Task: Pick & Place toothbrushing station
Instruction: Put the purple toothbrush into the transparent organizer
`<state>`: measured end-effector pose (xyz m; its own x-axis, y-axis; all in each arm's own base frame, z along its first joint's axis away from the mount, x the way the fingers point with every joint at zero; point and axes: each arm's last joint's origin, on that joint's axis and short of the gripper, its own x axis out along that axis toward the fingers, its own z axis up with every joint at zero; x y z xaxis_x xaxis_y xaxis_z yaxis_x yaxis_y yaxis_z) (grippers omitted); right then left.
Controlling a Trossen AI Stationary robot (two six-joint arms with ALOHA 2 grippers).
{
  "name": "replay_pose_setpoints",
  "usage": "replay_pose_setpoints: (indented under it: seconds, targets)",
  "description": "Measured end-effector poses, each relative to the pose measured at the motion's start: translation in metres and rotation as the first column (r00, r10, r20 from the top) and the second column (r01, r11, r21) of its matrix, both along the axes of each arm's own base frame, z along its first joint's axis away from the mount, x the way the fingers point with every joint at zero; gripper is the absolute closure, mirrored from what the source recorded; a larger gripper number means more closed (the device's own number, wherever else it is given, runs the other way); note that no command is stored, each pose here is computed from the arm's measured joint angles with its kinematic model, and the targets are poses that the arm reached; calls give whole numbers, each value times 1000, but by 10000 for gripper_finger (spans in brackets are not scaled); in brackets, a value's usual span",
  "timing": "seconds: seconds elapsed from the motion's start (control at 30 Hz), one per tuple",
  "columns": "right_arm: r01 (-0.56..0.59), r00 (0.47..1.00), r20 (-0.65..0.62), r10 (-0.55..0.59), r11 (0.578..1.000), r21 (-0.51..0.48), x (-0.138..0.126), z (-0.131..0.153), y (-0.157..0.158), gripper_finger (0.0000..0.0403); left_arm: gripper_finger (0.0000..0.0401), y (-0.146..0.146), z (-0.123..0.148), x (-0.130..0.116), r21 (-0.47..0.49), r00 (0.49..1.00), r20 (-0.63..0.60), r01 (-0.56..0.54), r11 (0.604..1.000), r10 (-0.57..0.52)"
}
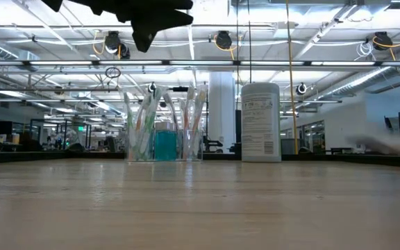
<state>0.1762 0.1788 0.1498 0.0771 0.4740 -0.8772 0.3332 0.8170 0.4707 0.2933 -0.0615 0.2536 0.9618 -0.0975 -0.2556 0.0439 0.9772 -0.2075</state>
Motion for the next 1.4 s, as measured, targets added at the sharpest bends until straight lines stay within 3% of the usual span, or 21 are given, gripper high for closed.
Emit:
replay_pose_setpoints:
  seconds: [0.1,0.2,0.3,0.4,0.47,0.5,0.53,0.6,0.67,0.73,0.77,0.83,0.97,1.07,1.2,1.4]
  targets:
    - [-7,982,191,2,1000,28,20,6,-4,402,281,0,0,0,-1,1000,-1,2,1000,-2]
    - [-106,919,382,97,994,3,36,11,-9,402,281,-1,0,0,-16,1000,-3,14,1000,-14]
    - [-184,821,530,212,977,-106,48,15,-18,402,281,-1,0,0,-91,1000,-12,13,996,-14]
    - [-190,703,612,363,924,-331,58,16,-29,402,281,-2,0,0,-192,1000,-27,6,981,-12]
    - [-177,593,609,526,824,-538,64,18,-36,402,281,-2,0,0,-228,999,-34,-1,974,-7]
    - [-163,536,574,620,743,-649,67,19,-39,402,281,-2,0,0,-234,999,-35,-3,972,-5]
    - [-143,487,518,704,649,-747,69,20,-42,402,281,-2,0,0,-236,999,-36,-4,972,-5]
    - [-88,418,349,839,420,-903,74,24,-50,401,281,-2,0,0,-239,999,-36,-5,971,-4]
    - [-25,401,153,903,177,-984,80,29,-58,402,281,-2,-1,0,-249,999,-41,-9,969,-1]
    - [28,431,-19,902,-34,-999,86,35,-66,402,281,-1,-1,-1,-260,999,-51,-27,965,14]
    - [48,450,-84,889,-118,-992,90,39,-70,402,281,-1,-2,-1,-261,998,-56,-48,964,34]
    - [69,467,-185,865,-245,-967,96,46,-78,402,281,1,-3,-1,-254,993,-70,-113,961,98]
    - [95,449,-322,834,-402,-910,106,59,-91,402,281,10,-8,4,-234,977,-72,-213,949,201]
    - [99,436,-396,808,-480,-871,111,64,-99,402,281,21,-17,13,-283,968,-86,-250,926,235]
    - [91,376,-465,802,-531,-842,114,64,-104,402,281,38,-29,25,-318,962,-79,-273,908,262]
    - [56,373,-510,775,-568,-821,116,62,-111,403,281,53,-31,37,-350,970,9,-223,910,241]
